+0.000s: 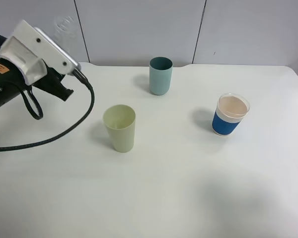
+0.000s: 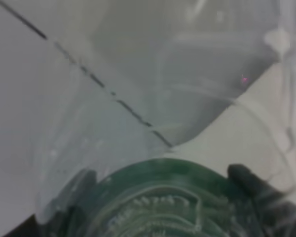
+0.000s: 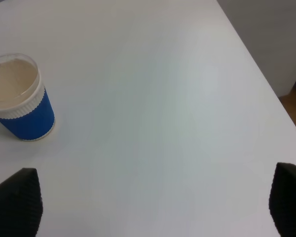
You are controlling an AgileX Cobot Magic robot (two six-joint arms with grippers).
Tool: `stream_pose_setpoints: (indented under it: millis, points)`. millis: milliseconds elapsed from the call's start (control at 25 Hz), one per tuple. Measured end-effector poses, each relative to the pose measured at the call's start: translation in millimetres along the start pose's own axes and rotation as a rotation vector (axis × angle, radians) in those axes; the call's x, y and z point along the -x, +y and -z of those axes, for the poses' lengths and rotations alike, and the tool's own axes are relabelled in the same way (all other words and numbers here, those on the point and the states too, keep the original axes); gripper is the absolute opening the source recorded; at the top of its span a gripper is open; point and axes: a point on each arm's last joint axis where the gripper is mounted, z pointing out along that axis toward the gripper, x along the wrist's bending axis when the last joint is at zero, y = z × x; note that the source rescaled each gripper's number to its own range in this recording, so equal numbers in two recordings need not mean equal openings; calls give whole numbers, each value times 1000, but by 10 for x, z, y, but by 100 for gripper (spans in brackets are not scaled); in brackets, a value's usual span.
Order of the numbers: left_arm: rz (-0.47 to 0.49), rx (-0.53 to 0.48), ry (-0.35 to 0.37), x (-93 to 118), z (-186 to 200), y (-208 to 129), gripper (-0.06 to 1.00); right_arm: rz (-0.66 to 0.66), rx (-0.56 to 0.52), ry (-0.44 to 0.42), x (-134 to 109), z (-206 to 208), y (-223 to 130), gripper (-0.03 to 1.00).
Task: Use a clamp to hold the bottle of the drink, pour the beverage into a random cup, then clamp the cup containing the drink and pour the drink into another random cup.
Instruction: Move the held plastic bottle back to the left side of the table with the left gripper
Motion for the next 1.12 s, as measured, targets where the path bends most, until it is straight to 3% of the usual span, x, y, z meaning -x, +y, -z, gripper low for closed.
stream_pose_setpoints:
  millis: [120, 320, 520, 760, 920, 1040, 1120]
  points:
    - [220, 25, -3, -127, -17, -26, 9, 0, 0, 0, 0, 0, 0, 100]
    - [404, 62, -49, -299, -56, -113, 9, 0, 0, 0, 0, 0, 0, 100]
    - [468, 70, -115, -414, -63, -205, 9, 0, 0, 0, 0, 0, 0, 100]
    - [466, 55, -109, -583, -63, -356, 9, 0, 0, 0, 0, 0, 0, 100]
    - [441, 139, -146, -559, -98, -493, 9, 0, 0, 0, 0, 0, 0, 100]
    - [479, 218, -184, -492, -173, -605, 9, 0, 0, 0, 0, 0, 0, 100]
    - [508, 218, -212, -417, -227, -701, 9, 0, 0, 0, 0, 0, 0, 100]
